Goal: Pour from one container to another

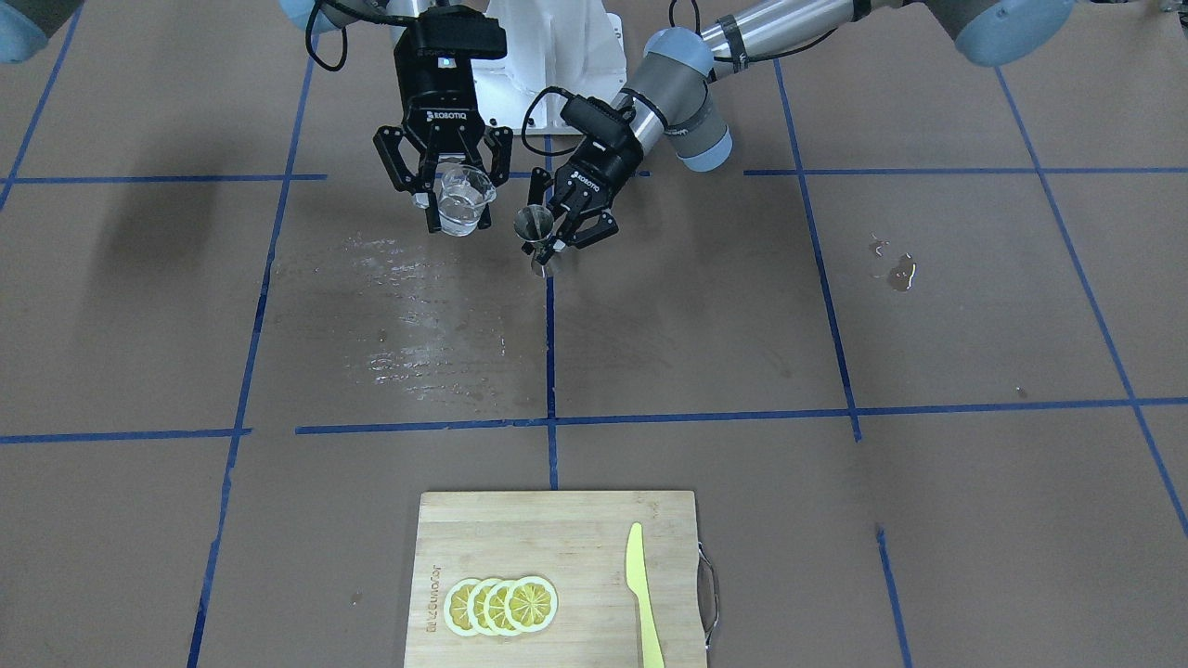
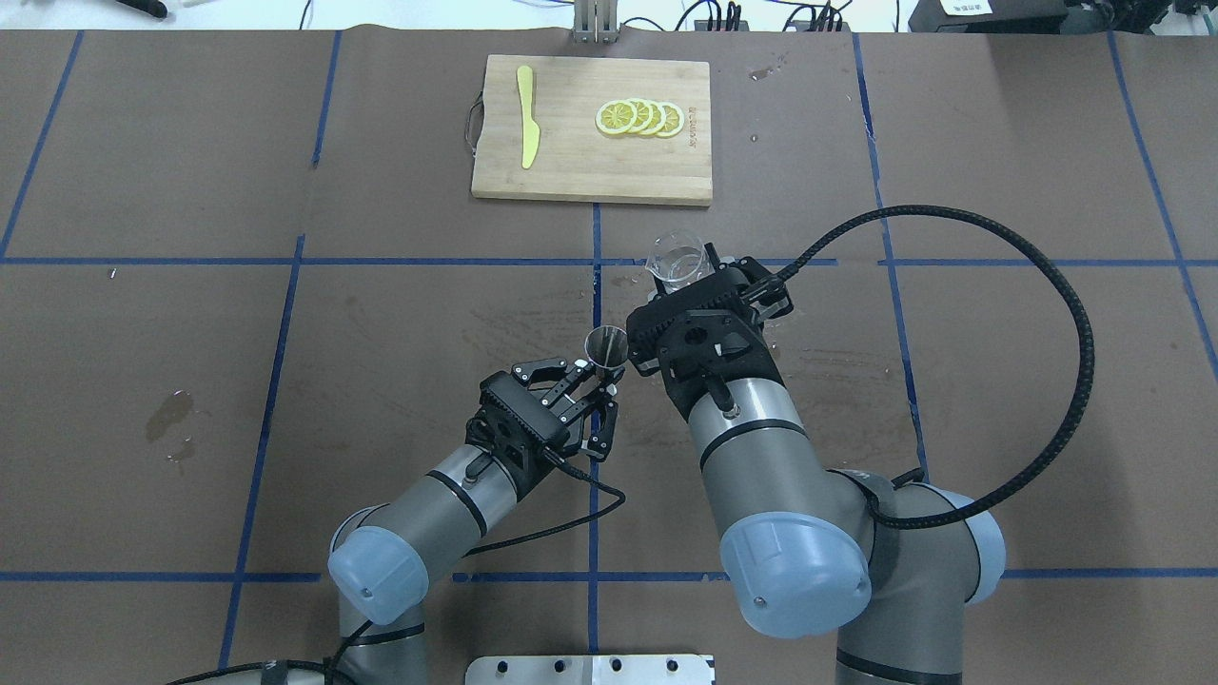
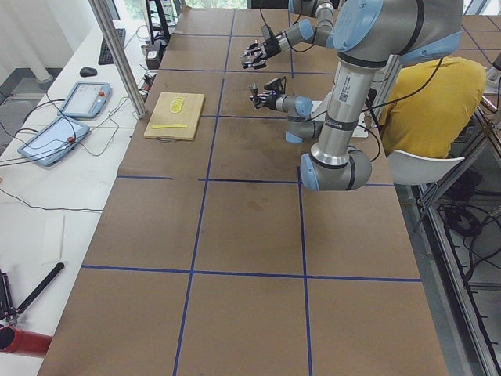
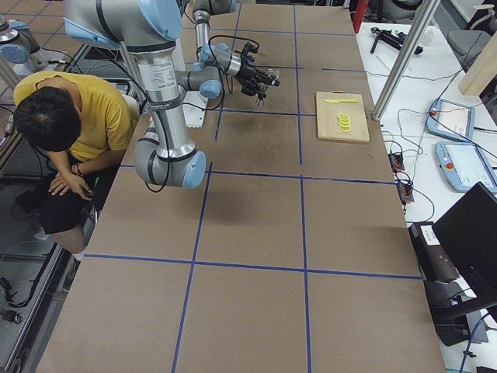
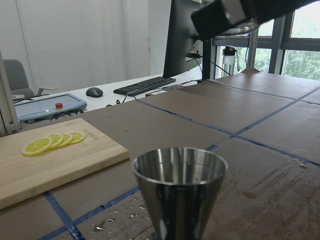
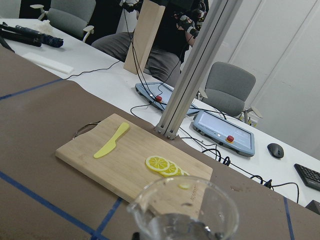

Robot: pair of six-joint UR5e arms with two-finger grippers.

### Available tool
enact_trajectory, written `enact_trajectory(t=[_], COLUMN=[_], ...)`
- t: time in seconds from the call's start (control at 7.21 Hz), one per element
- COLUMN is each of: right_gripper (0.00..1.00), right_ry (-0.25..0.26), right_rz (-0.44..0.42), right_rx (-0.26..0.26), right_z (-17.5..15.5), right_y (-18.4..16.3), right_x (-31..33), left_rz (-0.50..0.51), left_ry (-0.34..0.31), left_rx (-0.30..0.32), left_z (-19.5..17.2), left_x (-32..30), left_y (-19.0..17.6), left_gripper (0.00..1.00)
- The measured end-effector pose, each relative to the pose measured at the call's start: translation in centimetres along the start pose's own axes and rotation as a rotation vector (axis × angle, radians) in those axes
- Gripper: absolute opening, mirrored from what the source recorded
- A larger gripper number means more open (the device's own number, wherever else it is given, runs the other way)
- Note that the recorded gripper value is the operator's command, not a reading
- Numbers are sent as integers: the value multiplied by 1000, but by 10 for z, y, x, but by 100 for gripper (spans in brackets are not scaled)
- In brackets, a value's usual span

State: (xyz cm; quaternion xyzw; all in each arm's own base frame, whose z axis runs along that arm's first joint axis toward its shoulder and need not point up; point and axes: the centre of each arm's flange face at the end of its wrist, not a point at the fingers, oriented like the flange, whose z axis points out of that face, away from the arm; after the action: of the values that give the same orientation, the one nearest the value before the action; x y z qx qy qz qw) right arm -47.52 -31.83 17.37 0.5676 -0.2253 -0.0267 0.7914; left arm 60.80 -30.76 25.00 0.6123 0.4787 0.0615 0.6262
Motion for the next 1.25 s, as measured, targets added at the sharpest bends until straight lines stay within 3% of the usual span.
enact_trajectory(t=[0.42, 1.25], right_gripper=[8, 11], right_ry=[-23, -22], right_rz=[-156, -412], right_rx=[-63, -102], right_z=[-5, -9], right_y=[-10, -11], right_x=[-15, -18], left_rz=[-5, -7], left_ry=[-4, -4], left_rx=[9, 11], left_z=[2, 6], left_x=[3, 9], left_y=[-4, -6], left_gripper=[0, 0])
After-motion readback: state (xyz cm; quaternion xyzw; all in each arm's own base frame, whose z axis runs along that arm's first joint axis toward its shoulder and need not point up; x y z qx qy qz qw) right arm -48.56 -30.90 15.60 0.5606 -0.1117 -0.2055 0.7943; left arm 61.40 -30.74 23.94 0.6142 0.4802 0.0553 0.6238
